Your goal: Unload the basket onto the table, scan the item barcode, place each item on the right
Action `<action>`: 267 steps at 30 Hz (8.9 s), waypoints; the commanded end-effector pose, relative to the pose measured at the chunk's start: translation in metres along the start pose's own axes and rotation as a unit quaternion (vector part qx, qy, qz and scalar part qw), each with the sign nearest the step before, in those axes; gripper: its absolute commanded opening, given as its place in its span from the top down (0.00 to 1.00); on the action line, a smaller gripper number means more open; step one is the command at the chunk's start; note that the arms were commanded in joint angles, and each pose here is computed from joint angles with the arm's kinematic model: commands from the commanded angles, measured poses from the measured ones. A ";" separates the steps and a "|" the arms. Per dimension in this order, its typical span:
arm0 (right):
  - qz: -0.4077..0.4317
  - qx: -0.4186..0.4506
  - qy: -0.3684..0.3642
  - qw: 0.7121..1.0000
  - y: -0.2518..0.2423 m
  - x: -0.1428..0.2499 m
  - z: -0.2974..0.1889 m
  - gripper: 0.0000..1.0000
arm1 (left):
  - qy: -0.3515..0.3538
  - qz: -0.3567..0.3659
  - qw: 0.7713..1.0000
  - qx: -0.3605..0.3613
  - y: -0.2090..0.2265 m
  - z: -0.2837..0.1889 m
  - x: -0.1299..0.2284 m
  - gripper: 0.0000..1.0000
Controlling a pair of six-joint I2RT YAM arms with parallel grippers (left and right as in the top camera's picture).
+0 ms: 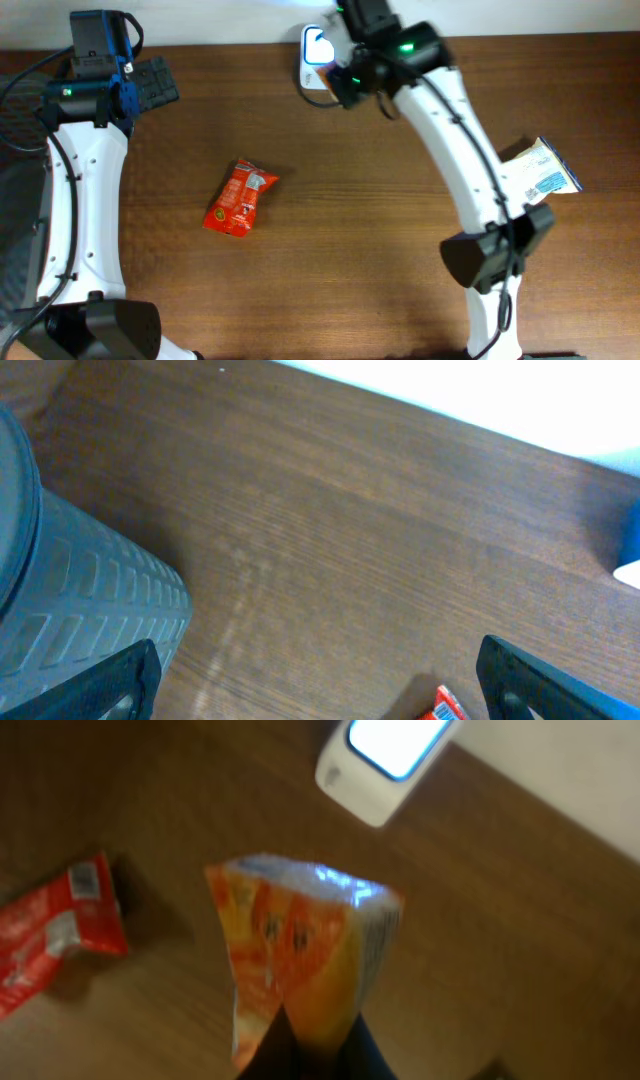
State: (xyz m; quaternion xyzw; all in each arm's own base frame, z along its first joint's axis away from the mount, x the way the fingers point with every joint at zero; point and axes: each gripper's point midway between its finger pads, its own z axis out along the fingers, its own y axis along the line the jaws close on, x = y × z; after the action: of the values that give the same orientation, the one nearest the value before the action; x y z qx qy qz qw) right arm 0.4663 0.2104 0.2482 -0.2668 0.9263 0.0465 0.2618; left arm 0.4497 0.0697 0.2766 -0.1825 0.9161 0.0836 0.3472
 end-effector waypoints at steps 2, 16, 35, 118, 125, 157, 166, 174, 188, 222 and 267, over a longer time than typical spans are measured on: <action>0.148 -0.012 0.197 0.969 -0.045 0.101 0.016 0.96 | -0.022 0.003 1.000 0.001 0.003 -0.016 -0.011 0.01; 0.388 0.050 0.292 0.873 -0.184 0.260 0.084 0.30 | -0.022 0.003 1.000 0.002 0.002 -0.016 -0.011 0.01; 0.230 -0.290 0.206 0.906 0.161 0.089 0.126 0.01 | -0.022 0.003 1.000 0.001 0.003 -0.016 -0.011 0.01; 0.402 -0.048 0.211 0.890 0.060 0.179 0.195 0.40 | -0.022 0.003 1.000 0.002 0.002 -0.016 -0.011 0.01; 0.402 -0.053 0.201 0.892 0.060 0.174 0.197 0.91 | -0.022 0.003 1.000 0.002 0.002 -0.016 -0.011 0.01; 0.288 -0.598 -0.104 0.741 -0.026 0.038 -0.070 0.96 | -0.022 0.003 1.000 0.002 0.002 -0.016 -0.011 0.01; 0.320 -0.420 -0.083 0.845 -0.044 0.038 -0.009 0.96 | -0.022 0.003 1.000 0.001 0.003 -0.016 -0.011 0.01; 0.214 0.016 -0.056 0.975 -0.060 0.031 0.046 0.96 | -0.022 0.003 1.000 0.001 0.003 -0.016 -0.011 0.01; -0.101 0.336 -0.284 0.892 -0.074 -0.115 0.006 0.96 | -0.022 0.003 1.000 0.002 0.003 -0.016 -0.011 0.01; -0.166 0.407 -0.265 0.859 -0.062 -0.116 0.086 0.94 | -0.022 0.003 1.000 0.002 0.003 -0.016 -0.011 0.01; 0.043 -0.107 0.151 0.982 -0.029 0.159 0.262 0.32 | -0.022 0.003 1.000 0.001 0.003 -0.016 -0.011 0.01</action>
State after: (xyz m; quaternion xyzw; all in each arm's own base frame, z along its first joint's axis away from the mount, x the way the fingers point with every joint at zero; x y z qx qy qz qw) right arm 0.5373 0.1783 0.0119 -0.2570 0.9386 0.1042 0.2051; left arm 0.4497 0.0695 0.2780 -0.1824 0.9154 0.0833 0.3491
